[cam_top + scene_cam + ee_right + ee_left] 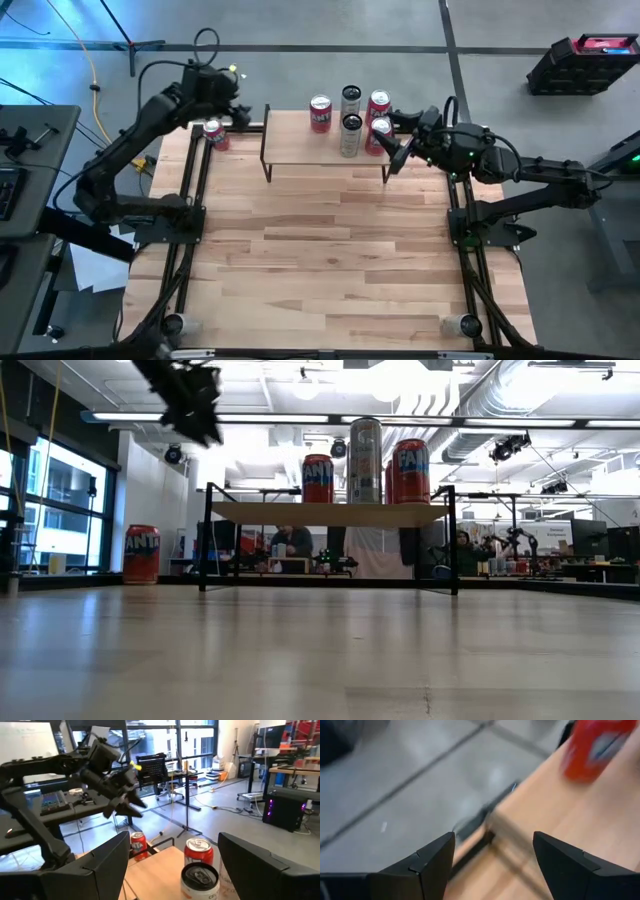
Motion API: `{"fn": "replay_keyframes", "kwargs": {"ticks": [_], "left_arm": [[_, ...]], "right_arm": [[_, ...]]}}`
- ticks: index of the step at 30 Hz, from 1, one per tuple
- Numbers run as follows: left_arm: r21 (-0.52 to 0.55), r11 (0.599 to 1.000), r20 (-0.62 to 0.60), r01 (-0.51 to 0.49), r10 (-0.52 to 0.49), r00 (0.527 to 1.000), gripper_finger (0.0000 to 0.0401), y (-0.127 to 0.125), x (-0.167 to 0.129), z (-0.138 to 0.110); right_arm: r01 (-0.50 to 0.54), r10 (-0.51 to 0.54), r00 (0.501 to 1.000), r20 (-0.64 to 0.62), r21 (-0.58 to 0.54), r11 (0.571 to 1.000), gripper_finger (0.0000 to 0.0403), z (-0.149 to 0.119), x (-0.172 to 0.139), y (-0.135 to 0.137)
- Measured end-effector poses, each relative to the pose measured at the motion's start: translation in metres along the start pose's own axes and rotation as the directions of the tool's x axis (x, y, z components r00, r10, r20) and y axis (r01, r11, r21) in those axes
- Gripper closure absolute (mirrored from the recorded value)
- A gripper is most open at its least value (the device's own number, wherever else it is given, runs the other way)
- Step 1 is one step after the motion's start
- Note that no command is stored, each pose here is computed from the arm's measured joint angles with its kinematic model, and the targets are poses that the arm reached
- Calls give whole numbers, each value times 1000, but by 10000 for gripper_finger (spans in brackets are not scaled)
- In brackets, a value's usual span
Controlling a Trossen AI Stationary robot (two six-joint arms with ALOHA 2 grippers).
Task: Place canned beverage on shelf
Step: Put the red soda can aligned with the other red soda can on the shelf
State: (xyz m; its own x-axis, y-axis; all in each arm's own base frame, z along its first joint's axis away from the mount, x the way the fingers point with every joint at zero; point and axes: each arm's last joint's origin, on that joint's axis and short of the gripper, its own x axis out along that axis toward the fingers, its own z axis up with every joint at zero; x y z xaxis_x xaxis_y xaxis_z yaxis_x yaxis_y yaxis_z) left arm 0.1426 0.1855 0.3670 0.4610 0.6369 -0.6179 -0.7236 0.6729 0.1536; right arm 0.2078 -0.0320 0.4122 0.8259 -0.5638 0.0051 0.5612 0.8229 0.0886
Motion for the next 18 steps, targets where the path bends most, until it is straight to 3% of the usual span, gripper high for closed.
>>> {"fn": "replay_keyframes", "kwargs": {"ticks": [8, 13, 18], "left_arm": [[-182, 974, -289, -136, 79, 954, 142, 28, -3, -32], [-257, 955, -336, -150, 57, 940, 137, 30, 11, -31], [-276, 940, -472, -200, 49, 880, 112, 35, 43, -40]], "right_arm": [[18, -18, 999, -27, 9, 1000, 116, -8, 11, 5], [233, -232, 972, -23, 41, 972, 116, -17, 25, 5], [368, -366, 930, -31, 53, 928, 116, -24, 35, 2]]}}
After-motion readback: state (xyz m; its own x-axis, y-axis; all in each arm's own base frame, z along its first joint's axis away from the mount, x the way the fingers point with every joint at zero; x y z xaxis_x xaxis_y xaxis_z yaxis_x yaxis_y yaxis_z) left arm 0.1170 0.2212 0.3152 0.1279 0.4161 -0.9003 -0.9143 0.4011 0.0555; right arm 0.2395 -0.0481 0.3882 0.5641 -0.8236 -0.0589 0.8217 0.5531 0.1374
